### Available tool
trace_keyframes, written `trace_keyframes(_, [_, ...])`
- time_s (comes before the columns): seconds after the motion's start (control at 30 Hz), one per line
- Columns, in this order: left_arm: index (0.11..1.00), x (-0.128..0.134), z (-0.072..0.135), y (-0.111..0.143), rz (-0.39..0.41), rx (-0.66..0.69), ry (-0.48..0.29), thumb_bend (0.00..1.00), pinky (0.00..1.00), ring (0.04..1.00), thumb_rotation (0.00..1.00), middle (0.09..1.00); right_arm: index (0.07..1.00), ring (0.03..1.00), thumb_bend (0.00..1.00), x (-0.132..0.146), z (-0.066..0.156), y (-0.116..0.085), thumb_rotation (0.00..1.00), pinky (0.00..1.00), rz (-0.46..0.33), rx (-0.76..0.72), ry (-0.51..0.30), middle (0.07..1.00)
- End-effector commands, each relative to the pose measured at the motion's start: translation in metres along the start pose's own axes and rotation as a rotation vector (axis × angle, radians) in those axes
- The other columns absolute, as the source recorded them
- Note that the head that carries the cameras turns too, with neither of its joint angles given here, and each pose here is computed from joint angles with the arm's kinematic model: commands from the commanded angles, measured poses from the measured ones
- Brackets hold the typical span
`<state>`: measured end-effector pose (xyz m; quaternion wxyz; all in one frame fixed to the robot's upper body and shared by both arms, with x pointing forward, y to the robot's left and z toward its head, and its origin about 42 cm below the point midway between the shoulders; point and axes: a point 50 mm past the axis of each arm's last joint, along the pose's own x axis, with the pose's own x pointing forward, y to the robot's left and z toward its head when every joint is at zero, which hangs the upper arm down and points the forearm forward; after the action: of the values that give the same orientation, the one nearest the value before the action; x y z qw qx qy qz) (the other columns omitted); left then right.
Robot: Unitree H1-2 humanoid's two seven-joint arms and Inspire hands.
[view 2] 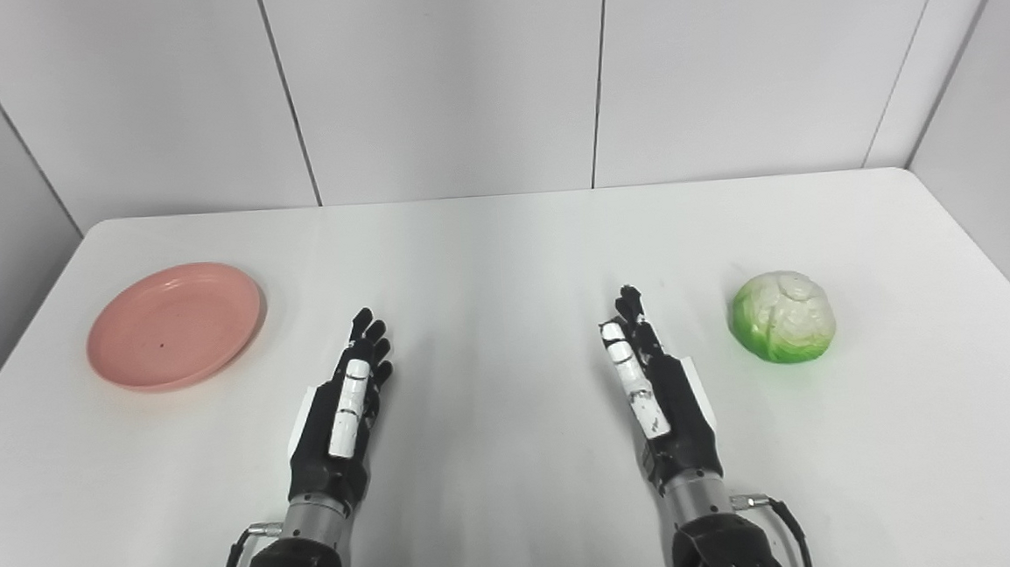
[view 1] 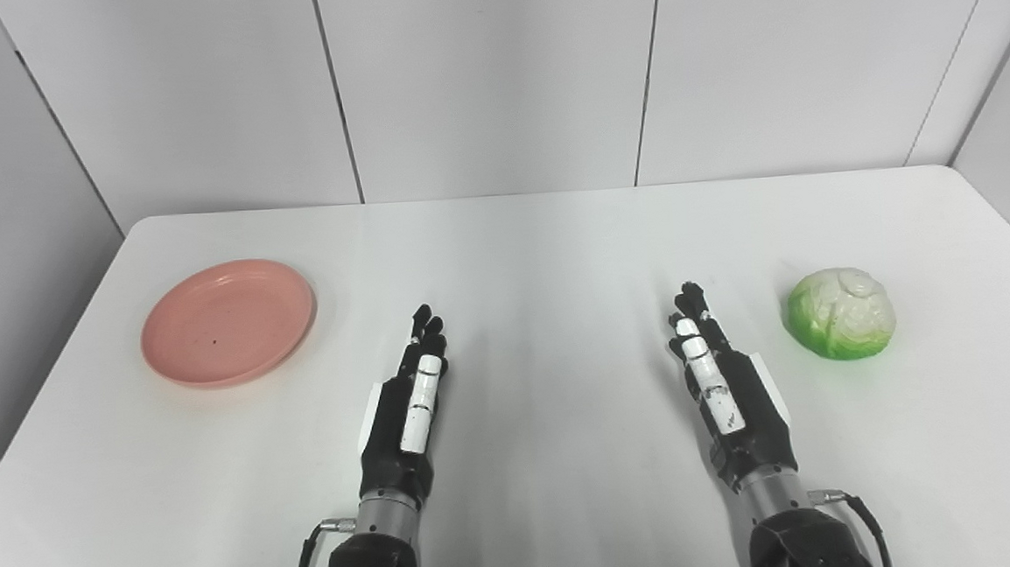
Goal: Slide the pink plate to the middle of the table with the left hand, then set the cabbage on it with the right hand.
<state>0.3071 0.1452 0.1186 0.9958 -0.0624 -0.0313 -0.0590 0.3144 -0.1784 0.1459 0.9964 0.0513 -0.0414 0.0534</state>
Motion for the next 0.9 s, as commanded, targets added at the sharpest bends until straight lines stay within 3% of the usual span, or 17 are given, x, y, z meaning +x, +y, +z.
trace_keyframes(0.0, [1.0,0.01,0.0185,-0.0026,-0.038,0.008,-0.096,0.62,1.0,1.0,0.94,1.0,0.962,0.965,0.65,0.0088,0.0142,0.0051,0.77,0.99,0.0,0.007,-0.075,0.987])
trace_keyframes(0.2, [1.0,0.007,0.0203,0.0011,-0.058,0.067,-0.064,0.68,1.0,1.0,0.98,1.0,1.0,0.989,0.62,0.0074,0.0176,0.0052,0.87,1.0,0.054,-0.021,-0.079,1.0])
trace_keyframes(0.27, [1.0,0.0077,0.0208,0.0016,-0.054,0.05,-0.067,0.69,1.0,1.0,0.96,1.0,0.997,0.988,0.62,0.0082,0.018,0.0051,0.84,1.0,0.041,-0.008,-0.076,1.0])
trace_keyframes(0.4, [1.0,0.0118,0.0184,-0.0013,-0.015,-0.009,-0.09,0.65,1.0,1.0,0.9,1.0,0.998,0.998,0.63,0.0105,0.0154,0.0039,0.83,1.0,0.039,-0.011,-0.065,1.0])
trace_keyframes(0.57, [1.0,0.0136,0.016,-0.0022,-0.016,0.007,-0.09,0.57,1.0,1.0,0.94,1.0,1.0,1.0,0.61,0.0099,0.0131,0.0041,0.89,1.0,0.051,-0.011,-0.064,1.0])
trace_keyframes(0.67, [1.0,0.0114,0.0168,-0.0018,-0.046,0.03,-0.09,0.64,1.0,1.0,0.95,1.0,0.983,0.991,0.64,0.0089,0.0128,0.0048,0.82,1.0,0.026,-0.003,-0.068,1.0])
trace_keyframes(0.87, [1.0,0.0087,0.0201,-0.0001,-0.053,0.032,-0.079,0.67,1.0,1.0,0.95,1.0,0.975,0.978,0.65,0.0096,0.0149,0.0058,0.76,1.0,0.01,0.02,-0.073,0.999])
